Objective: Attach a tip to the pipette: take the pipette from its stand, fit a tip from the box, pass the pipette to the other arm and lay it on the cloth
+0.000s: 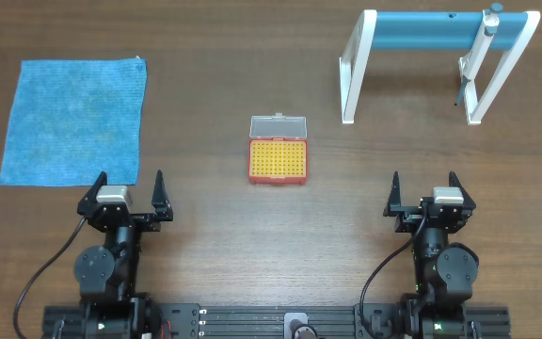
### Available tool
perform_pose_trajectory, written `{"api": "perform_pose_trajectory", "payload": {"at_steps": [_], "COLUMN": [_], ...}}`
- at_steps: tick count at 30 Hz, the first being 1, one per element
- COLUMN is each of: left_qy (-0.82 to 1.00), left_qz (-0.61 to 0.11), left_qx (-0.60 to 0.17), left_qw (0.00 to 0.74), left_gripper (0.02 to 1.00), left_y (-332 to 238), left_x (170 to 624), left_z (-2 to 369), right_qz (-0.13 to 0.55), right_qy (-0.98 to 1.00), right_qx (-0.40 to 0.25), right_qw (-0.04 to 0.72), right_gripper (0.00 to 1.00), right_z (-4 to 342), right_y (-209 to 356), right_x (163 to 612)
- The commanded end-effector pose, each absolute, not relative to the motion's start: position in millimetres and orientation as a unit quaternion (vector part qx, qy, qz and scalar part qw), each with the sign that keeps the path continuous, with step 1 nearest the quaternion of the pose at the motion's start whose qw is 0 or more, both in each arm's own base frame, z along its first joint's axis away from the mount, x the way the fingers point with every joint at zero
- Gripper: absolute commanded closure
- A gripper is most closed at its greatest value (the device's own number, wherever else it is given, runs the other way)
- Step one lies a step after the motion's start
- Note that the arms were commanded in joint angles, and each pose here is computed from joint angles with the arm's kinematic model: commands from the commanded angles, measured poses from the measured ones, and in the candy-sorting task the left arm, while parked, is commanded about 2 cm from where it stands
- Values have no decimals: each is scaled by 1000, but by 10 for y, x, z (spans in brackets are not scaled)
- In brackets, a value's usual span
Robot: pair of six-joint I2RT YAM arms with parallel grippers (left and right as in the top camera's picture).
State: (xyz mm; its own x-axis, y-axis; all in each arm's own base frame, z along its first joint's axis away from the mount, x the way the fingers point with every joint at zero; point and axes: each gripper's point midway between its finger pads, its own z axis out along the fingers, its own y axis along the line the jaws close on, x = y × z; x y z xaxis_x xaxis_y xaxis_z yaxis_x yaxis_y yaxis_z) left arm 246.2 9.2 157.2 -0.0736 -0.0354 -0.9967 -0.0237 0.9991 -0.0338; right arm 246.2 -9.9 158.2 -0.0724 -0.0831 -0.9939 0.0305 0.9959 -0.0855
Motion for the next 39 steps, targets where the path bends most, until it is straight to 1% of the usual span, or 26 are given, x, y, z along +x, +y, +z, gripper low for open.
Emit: {"api": "perform_pose_trajectory", "payload": {"at_steps": [1,30,32,35,36,38,39], "left_qy": [734,734,734,734,734,734,734], "left_qz": [-23,-23,-23,-23,-23,-23,-23], "left_qx": [7,7,7,7,7,7,7], "left_qw": [679,679,679,679,679,679,679], "left_gripper": [20,20,20,20,20,20,20], "left_y": [-71,-70,-71,-71,-70,-70,-71], "left_x": [2459,2459,2459,2459,2459,2459,2459], "left_z": [1561,1561,1561,1561,1561,1561,1561], "right_qz": [-28,-27,-19,-9,-7,-8,-12], "right_qy": [729,728,729,752,760,765,771], "right_qx": [-42,-40,-24,-10,-12,-11,-7], "right_qw": [682,684,684,659,650,644,637], "right_gripper": [29,27,27,29,29,27,27], "right_z": [1579,1594,1762,2124,2343,2625,2714], "right_y": [18,18,-7,-31,-25,-43,-88], "right_x": [2461,2462,2500,2716,2883,3145,3279]}}
